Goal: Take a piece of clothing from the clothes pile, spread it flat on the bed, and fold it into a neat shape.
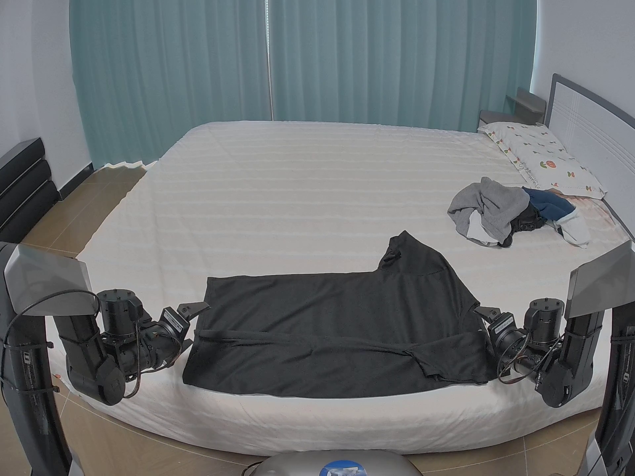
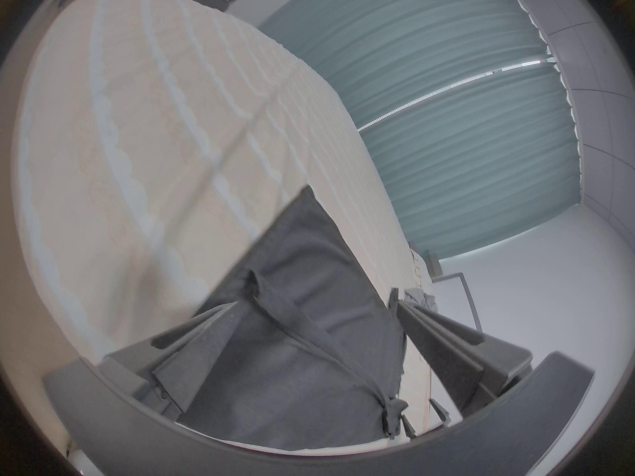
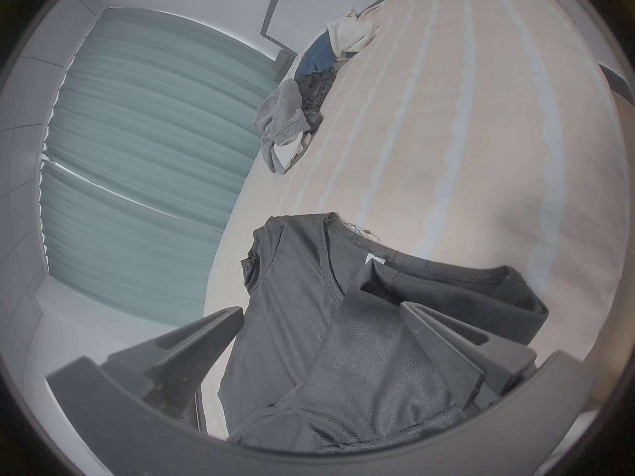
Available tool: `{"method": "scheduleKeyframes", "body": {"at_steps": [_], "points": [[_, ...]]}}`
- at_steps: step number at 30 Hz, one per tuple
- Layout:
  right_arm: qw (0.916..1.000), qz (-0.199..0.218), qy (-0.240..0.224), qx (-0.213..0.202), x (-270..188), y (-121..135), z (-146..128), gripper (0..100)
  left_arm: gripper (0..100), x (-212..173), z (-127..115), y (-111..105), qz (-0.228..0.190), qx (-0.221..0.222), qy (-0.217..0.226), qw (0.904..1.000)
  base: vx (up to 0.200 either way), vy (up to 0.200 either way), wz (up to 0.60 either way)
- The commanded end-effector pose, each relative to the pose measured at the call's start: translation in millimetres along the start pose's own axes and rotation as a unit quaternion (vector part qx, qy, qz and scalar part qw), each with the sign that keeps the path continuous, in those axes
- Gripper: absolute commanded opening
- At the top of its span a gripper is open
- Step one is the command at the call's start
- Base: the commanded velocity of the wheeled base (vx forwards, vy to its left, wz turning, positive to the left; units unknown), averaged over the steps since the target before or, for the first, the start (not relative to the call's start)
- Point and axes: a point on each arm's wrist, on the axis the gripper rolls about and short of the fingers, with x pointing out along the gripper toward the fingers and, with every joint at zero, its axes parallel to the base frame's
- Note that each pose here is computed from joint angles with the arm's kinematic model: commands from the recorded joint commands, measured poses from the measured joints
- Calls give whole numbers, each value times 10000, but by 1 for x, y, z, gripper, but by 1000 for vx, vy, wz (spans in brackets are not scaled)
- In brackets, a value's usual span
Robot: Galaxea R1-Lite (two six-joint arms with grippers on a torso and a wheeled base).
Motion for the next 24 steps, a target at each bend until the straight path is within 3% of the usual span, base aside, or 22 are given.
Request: {"method": "scheduleKeyframes", "body": {"at_steps": [1, 11, 17, 24], "points": [[10000, 56, -10, -3, 0, 1, -1, 100, 100, 0, -13, -11, -144, 115, 224, 9996, 0, 0, 0], [10000, 66, 31, -31, 0, 1, -3, 100, 100, 21, -27, -6, -106, 498, 210, 9985, 0, 0, 0], [10000, 74, 49, -45, 0, 2, -5, 100, 100, 37, -28, -1, 9, 661, -403, 9970, 0, 0, 0], [9999, 77, 55, -48, 0, 2, -5, 100, 100, 38, -23, -1, 58, 476, -640, 9968, 0, 0, 0]]}}
